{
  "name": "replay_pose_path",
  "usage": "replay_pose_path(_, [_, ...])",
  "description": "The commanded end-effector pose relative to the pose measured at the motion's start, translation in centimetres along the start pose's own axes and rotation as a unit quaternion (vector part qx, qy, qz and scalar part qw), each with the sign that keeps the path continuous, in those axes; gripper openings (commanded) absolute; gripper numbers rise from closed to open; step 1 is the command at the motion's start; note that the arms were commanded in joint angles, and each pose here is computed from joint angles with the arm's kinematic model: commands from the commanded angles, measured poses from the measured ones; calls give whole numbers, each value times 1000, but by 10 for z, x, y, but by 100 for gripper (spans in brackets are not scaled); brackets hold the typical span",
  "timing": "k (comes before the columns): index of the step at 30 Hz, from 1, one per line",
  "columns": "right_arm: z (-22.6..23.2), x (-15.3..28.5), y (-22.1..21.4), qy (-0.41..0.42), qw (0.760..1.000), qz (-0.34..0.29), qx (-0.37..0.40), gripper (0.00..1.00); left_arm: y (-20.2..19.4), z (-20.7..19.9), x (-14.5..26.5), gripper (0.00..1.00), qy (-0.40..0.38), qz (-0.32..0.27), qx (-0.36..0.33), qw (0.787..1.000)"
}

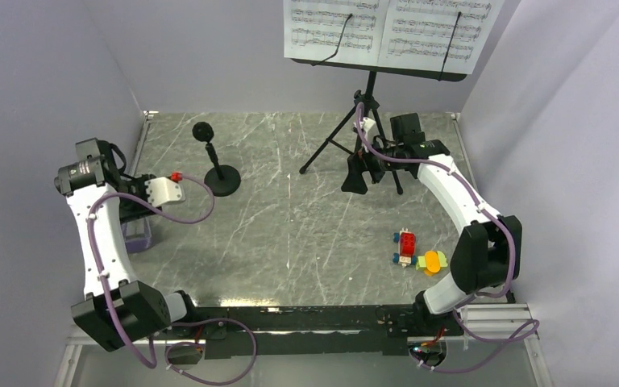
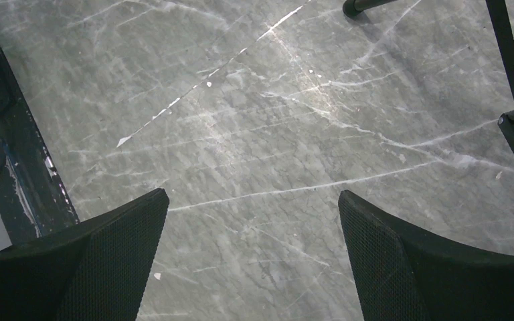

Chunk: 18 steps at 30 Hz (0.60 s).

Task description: Pack up the instrument practice props

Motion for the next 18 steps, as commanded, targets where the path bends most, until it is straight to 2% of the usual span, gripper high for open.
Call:
replay_pose_path(1, [-1, 5, 18, -6, 1000, -20, 22, 100, -13, 8, 6, 1, 13, 4, -36, 999])
replay_pose_path(9, [6, 6, 5, -8, 1000, -12, 19, 100, -46, -3, 2, 0, -1, 25, -29, 999])
replay_pose_path(18, [1, 4, 10, -10, 1000, -9, 23, 100, -47, 4, 1, 0, 1, 16, -51, 999])
Point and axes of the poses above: each gripper's point midway between its finger pads, its own x axis back along the fingers, its own z axis along the line the jaws close on, y = z × x, the point moved 9 cm from there along x, back along the fingers, and after that the axes turned 6 degrees about x, right-handed, at the moved point
